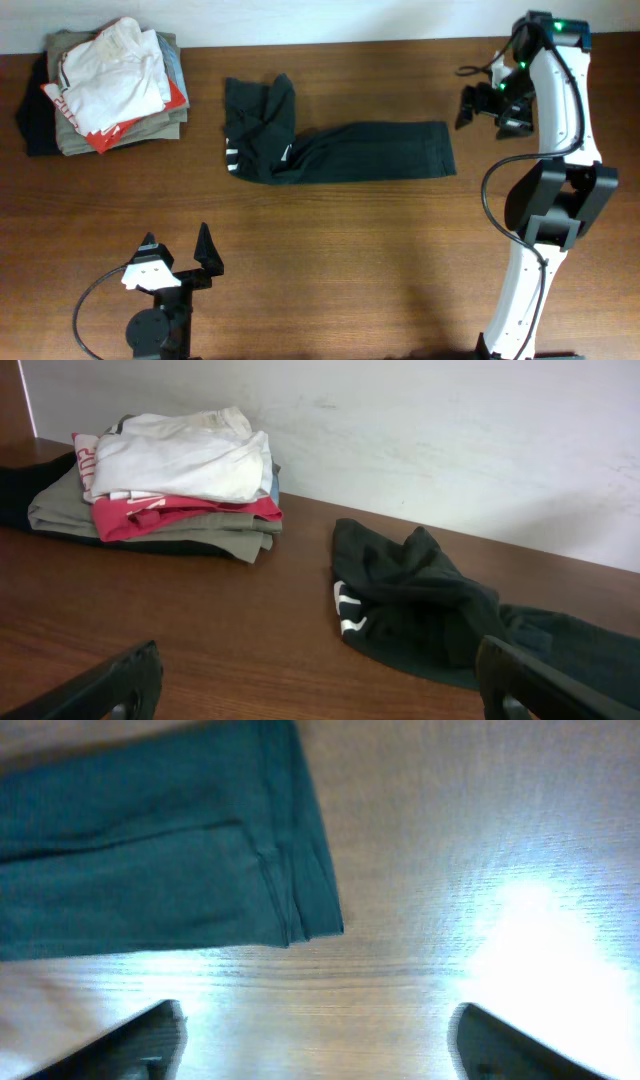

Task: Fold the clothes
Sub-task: 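Grasp the dark t-shirt with the right gripper and drag it left, then lift the t-shirt with the right gripper and pull it right, then grasp the other end of the shirt with the left gripper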

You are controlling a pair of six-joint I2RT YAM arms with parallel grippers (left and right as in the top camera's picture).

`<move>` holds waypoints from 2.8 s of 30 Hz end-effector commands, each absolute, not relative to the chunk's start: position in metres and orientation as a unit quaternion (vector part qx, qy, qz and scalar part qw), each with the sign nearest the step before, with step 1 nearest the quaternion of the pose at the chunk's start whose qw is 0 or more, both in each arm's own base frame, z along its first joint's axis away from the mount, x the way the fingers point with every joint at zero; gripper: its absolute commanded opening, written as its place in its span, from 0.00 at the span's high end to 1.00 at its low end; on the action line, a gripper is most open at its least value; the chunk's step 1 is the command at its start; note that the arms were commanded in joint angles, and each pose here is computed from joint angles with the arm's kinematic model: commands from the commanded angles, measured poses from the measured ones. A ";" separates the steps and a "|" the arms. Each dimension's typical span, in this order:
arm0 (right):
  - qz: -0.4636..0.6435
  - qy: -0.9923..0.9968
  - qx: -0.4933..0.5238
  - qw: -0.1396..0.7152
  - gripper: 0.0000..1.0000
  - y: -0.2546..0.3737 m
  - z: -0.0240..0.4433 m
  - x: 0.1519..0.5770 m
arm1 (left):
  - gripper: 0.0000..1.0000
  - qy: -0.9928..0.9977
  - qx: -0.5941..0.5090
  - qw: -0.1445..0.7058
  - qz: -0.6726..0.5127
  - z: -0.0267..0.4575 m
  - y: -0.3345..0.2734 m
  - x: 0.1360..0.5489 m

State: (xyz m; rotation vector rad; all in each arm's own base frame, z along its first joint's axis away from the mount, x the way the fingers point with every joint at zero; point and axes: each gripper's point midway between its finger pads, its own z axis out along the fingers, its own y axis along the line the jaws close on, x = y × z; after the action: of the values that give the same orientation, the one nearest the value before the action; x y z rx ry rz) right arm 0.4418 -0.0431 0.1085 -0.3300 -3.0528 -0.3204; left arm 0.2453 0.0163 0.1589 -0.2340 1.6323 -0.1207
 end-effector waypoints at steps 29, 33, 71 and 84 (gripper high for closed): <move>-0.080 -0.993 -0.038 0.080 0.52 0.020 0.017 0.422 | 0.01 0.728 -0.099 0.677 -0.051 0.156 0.016 0.245; -0.072 -0.993 -0.037 0.083 0.51 0.017 0.018 0.420 | 0.01 0.728 -0.099 0.677 -0.051 0.156 0.016 0.245; -0.057 -0.965 -0.044 -0.251 0.96 0.024 0.338 0.350 | 0.01 0.728 -0.099 0.677 -0.051 0.156 0.016 0.245; -0.120 -0.930 -0.023 -0.345 0.96 0.040 0.414 0.245 | 0.01 0.644 0.181 0.689 -0.277 0.313 -0.098 0.221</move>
State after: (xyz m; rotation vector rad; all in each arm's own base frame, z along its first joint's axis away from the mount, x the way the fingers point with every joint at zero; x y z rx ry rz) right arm 0.2464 0.0324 0.4074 -0.1410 -3.8038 -0.4114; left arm 0.2207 -0.0727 0.2937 0.2271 1.3933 -0.5265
